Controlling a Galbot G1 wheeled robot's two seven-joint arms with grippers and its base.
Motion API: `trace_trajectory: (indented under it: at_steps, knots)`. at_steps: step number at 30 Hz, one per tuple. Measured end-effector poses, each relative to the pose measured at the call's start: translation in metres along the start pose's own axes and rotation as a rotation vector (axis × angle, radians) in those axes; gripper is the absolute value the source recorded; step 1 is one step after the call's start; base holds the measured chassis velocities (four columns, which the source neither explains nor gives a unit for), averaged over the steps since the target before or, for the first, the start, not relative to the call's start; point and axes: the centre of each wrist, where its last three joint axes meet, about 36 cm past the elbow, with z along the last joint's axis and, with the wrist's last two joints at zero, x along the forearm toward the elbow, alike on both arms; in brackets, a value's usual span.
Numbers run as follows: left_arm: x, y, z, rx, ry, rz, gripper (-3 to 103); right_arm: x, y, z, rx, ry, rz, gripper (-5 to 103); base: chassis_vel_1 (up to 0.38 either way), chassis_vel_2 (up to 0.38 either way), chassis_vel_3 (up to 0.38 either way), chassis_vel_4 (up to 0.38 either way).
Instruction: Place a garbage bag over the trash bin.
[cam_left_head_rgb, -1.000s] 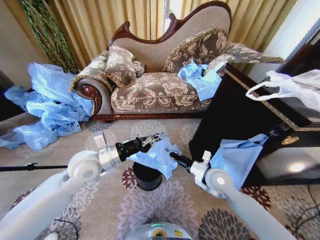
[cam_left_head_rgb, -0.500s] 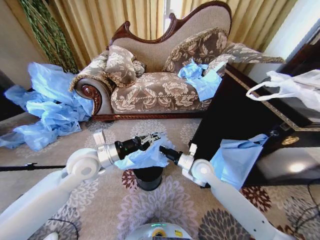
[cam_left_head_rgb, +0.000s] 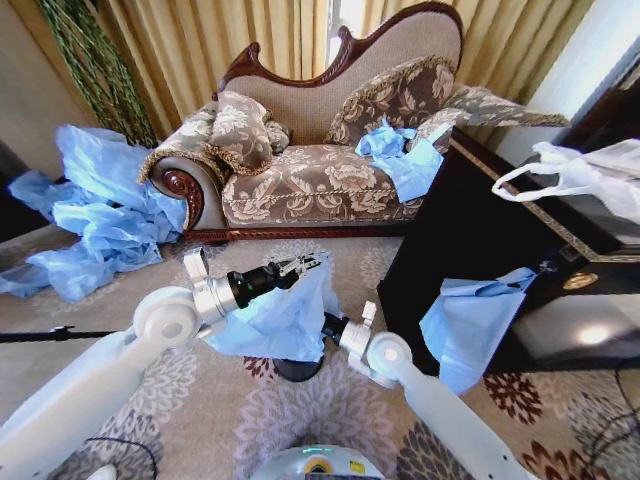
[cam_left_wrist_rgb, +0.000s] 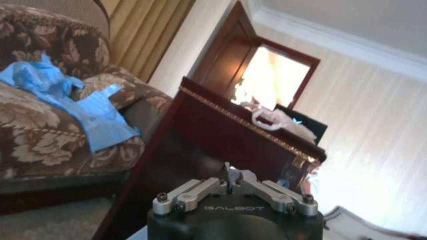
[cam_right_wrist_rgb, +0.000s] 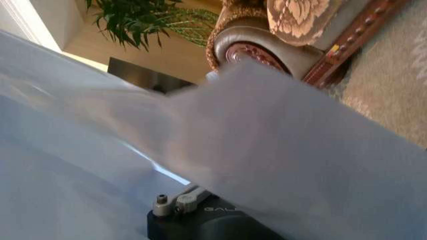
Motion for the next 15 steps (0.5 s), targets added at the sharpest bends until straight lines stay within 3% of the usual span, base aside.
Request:
trace_trajectory:
  at_steps: [15]
  knots:
    - [-0.007, 0.004, 0.01, 0.053, -0.038, 0.068, 0, -0.018, -0.002, 0.0, -0.091, -0.075, -0.045, 0, 0.0, 0.0, 0.0, 0.0]
